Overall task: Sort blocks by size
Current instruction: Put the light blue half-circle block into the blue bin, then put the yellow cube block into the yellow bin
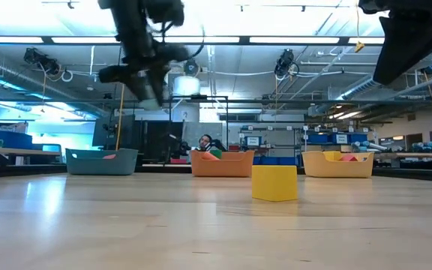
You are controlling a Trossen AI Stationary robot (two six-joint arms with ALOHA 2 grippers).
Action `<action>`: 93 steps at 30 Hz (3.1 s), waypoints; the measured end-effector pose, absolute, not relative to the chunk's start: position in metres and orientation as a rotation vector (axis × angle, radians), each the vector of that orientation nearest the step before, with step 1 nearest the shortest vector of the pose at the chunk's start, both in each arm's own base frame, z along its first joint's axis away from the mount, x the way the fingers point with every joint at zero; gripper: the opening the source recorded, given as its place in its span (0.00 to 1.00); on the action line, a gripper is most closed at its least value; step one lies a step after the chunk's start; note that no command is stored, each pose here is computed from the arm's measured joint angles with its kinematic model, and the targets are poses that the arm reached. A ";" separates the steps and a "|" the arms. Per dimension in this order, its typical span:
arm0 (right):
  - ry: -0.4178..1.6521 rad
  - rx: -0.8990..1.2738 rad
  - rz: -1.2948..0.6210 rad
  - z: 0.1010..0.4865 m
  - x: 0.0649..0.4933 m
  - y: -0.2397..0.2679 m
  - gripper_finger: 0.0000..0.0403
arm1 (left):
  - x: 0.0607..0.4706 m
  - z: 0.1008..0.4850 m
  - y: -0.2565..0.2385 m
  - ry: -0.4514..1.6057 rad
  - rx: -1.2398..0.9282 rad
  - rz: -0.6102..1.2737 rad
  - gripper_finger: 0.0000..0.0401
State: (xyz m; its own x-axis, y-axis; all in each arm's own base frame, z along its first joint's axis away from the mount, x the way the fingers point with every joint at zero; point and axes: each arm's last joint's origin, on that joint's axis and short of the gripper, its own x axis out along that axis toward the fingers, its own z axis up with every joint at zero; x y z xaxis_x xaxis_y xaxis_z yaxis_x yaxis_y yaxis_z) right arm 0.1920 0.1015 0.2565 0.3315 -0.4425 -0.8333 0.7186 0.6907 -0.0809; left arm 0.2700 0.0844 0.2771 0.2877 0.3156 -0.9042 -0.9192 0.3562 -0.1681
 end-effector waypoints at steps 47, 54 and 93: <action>0.810 0.595 -0.949 0.259 0.225 0.055 0.41 | 0.149 0.218 0.215 1.143 -0.855 1.192 0.49; 0.815 0.599 -0.947 0.258 0.225 0.055 0.41 | 0.160 0.228 0.208 1.136 -0.816 1.153 0.49; 0.892 -0.111 -0.016 0.198 0.329 0.118 0.76 | 0.196 0.239 0.173 1.152 -0.555 0.920 0.49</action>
State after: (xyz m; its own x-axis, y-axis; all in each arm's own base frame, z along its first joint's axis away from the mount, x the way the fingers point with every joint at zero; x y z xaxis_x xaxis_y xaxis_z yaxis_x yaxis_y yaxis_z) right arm 0.3288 0.1181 0.1982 0.6278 -0.0600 -0.7761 -0.0323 0.9942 -0.1030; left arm 0.1965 0.1733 0.2389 0.1207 0.3254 -0.9379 -0.8427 0.5330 0.0764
